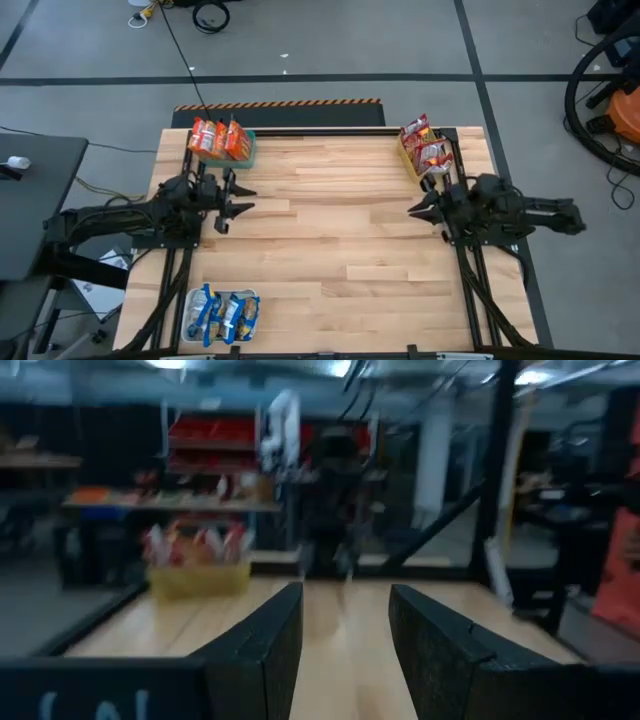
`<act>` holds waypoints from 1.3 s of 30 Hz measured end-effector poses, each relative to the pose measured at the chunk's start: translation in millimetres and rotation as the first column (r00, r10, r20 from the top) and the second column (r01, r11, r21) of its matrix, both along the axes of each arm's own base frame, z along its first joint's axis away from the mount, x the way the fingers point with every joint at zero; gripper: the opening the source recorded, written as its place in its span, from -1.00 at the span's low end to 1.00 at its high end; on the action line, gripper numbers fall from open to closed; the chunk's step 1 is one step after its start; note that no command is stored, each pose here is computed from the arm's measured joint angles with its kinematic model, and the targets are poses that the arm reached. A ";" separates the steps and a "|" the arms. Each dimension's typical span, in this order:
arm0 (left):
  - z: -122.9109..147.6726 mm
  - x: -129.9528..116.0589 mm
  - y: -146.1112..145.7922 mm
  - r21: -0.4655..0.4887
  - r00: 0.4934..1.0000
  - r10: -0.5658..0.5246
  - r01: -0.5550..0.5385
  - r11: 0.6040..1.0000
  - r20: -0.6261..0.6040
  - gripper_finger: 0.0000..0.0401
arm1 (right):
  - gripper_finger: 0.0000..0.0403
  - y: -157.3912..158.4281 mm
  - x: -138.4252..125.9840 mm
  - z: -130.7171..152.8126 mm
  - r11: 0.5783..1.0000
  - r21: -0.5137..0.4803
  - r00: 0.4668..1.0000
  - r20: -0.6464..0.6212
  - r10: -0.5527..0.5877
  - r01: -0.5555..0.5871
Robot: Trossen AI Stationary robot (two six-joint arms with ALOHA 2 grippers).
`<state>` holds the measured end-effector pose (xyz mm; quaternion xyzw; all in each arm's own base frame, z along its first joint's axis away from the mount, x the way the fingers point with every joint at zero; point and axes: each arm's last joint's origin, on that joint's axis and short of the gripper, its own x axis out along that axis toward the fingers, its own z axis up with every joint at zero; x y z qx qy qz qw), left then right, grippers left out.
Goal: Sort Maruchan noodles
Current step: Return to Home Position
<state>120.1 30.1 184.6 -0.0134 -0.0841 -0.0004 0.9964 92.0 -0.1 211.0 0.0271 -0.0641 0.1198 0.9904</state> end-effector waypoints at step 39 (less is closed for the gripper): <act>-9.7 -22.5 -18.3 0.031 0.991 0.116 -0.114 0.993 -0.073 -0.22 | -0.75 -3.6 5.1 -32.6 0.987 0.132 0.995 -0.033 -0.093 0.096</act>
